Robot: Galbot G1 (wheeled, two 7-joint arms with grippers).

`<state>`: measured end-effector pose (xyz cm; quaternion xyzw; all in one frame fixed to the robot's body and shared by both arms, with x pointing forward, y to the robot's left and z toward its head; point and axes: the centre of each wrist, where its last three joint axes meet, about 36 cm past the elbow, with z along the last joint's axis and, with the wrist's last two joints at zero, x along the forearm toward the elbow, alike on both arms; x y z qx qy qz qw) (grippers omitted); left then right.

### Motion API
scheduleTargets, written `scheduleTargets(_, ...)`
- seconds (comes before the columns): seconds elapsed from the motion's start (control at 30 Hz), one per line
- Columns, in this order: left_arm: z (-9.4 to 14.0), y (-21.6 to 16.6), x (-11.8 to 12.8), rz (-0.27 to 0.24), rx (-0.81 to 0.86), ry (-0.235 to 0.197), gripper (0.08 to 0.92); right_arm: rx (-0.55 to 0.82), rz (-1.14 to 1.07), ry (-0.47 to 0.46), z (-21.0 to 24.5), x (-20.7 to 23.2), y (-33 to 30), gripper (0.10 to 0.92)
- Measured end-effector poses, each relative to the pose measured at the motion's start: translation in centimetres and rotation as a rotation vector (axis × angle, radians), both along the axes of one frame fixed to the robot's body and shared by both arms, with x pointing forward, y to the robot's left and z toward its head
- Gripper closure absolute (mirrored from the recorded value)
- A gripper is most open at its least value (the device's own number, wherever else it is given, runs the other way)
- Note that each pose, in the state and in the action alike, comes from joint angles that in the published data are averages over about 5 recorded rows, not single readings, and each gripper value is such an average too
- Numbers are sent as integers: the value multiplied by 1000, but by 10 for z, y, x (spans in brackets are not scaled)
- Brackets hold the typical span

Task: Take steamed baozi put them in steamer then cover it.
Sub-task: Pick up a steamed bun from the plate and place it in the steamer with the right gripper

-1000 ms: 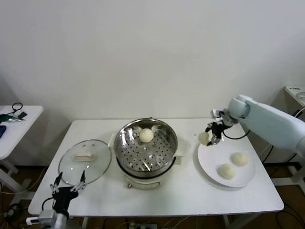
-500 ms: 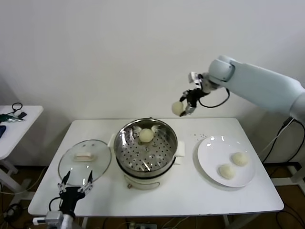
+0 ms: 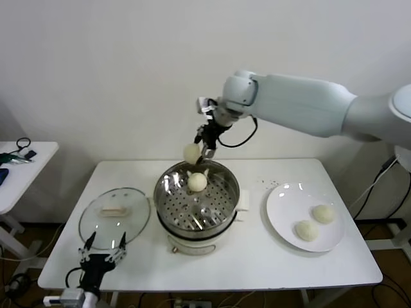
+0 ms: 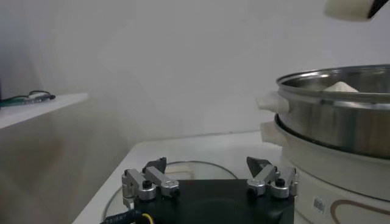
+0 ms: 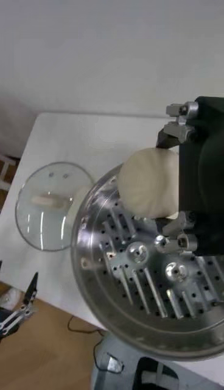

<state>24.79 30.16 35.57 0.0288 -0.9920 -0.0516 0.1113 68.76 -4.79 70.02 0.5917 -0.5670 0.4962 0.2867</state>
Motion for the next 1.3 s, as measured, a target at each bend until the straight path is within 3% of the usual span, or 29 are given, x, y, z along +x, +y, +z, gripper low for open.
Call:
scheduleTargets(0.6, -1, 2, 6, -9, 5, -1, 177, -129, 60, 85, -79, -20, 60, 301)
scheduleTargets(1.03, -6, 5, 5, -8, 8, 8, 177, -162, 83, 104, -112, -28, 75, 300)
scheduleTargets(1.3, -6, 4, 6, -7, 6, 8, 177, -163, 81, 105, -118, -30, 76, 205)
